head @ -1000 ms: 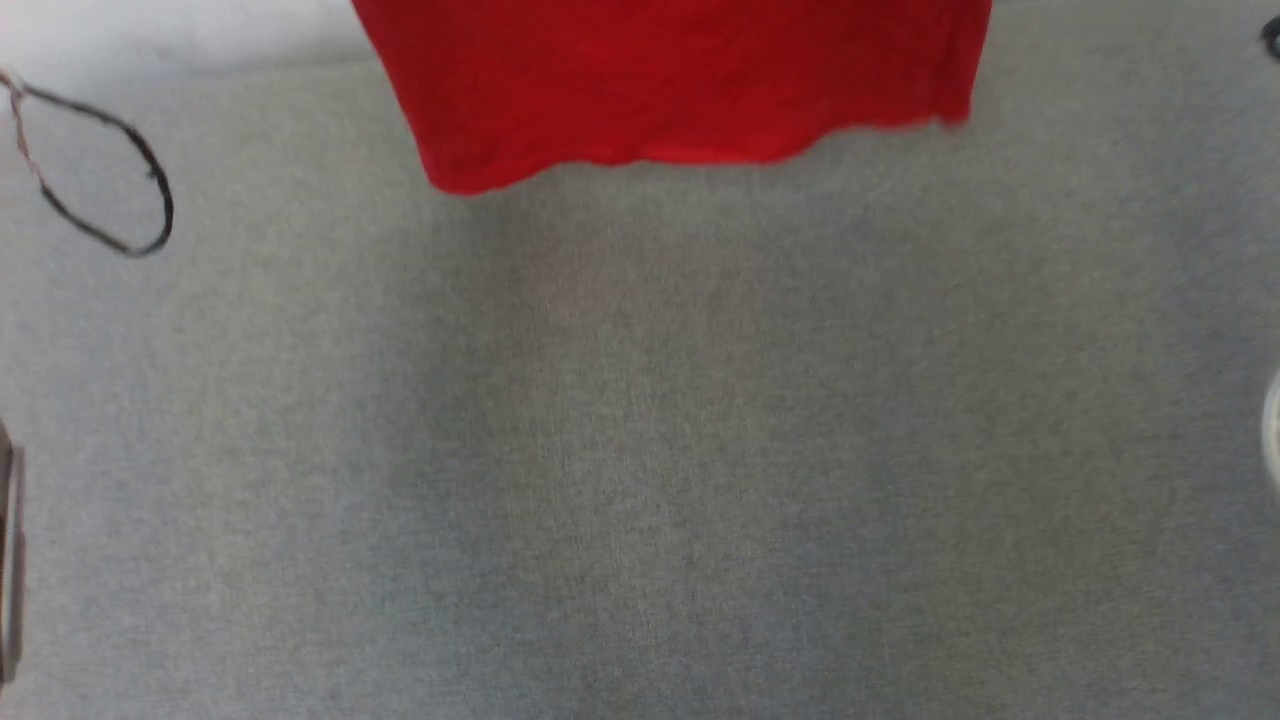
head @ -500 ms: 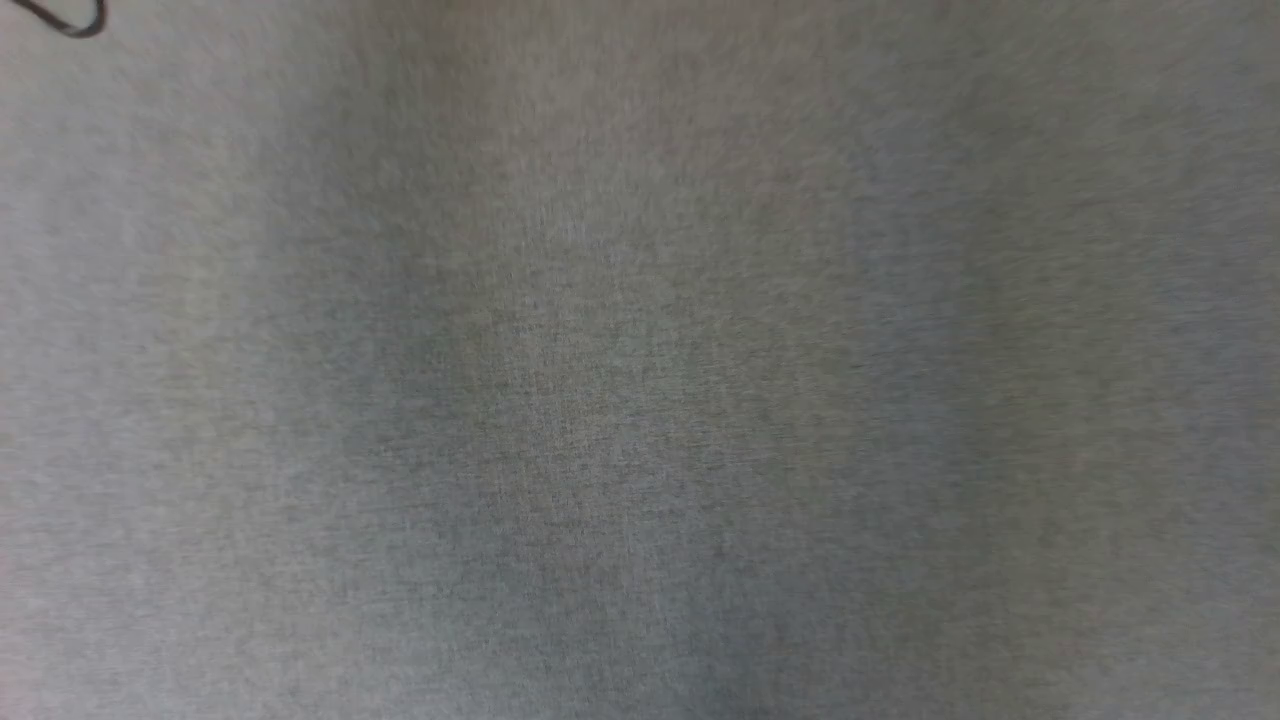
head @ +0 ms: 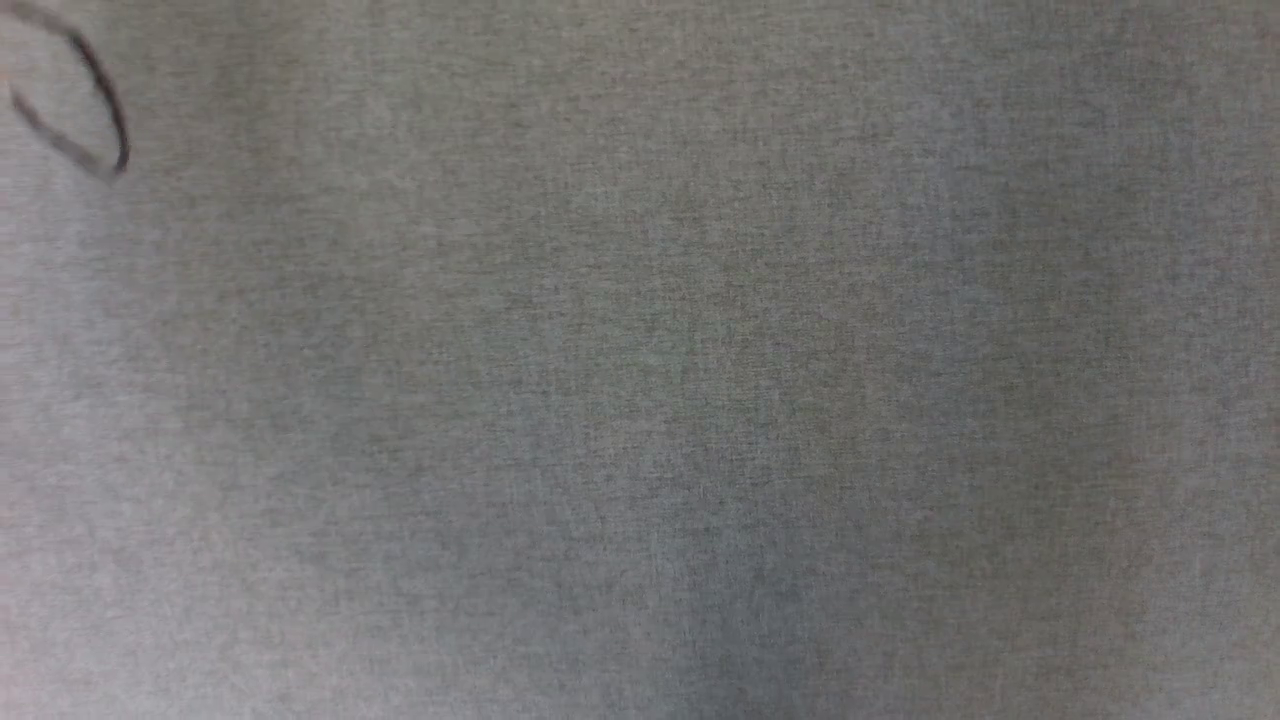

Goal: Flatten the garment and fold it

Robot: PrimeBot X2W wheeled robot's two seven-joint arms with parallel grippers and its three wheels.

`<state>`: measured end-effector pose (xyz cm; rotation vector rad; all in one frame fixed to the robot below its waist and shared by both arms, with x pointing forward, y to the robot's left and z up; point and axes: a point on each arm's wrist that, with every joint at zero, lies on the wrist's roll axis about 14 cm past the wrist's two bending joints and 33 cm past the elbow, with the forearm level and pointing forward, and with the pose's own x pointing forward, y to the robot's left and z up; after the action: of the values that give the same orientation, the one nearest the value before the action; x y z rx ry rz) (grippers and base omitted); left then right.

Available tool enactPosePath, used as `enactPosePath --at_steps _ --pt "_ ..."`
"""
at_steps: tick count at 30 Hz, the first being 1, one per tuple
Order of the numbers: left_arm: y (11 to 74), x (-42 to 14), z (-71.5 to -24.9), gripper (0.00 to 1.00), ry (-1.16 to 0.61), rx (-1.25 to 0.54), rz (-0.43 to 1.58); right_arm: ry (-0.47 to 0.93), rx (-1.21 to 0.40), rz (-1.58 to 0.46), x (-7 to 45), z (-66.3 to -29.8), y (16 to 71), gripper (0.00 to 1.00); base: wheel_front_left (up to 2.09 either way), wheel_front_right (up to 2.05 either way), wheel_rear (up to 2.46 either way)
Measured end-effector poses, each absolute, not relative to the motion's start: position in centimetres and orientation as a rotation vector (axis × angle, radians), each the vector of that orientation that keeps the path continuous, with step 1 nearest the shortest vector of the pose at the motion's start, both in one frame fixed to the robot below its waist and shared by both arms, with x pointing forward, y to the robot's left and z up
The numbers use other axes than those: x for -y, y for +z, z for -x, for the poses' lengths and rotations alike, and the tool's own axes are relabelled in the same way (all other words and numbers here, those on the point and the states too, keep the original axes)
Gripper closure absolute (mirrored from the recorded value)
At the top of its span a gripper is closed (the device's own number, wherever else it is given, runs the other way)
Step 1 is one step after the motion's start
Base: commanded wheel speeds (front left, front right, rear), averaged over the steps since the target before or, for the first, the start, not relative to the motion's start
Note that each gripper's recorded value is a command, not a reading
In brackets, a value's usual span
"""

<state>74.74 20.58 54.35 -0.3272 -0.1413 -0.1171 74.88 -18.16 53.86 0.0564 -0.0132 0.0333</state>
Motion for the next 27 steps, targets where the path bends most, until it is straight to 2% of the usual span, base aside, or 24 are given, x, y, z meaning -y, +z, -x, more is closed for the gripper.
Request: enactPosePath --at_steps 5,11,18,27 --pt "54.2 -21.4 -72.7 1.0 -0.146 0.066 0.352 0.072 0.0 -0.097 18.1 -72.7 54.3 1.0 0.0 0.0 0.0" --pt "54.9 -21.6 -68.7 1.0 -0.182 0.004 0.403 0.088 -0.029 -0.132 19.3 -68.2 55.4 1.0 0.0 0.0 0.0" --pt "53.5 -19.7 -61.7 1.0 -0.207 -0.102 0.477 0.076 -0.089 -0.187 20.4 -61.2 55.4 1.0 0.0 0.0 0.0" --pt "52.3 -18.6 -51.8 1.0 -0.215 -0.191 0.46 0.044 -0.127 -0.268 21.5 -52.4 55.7 1.0 0.0 0.0 0.0"
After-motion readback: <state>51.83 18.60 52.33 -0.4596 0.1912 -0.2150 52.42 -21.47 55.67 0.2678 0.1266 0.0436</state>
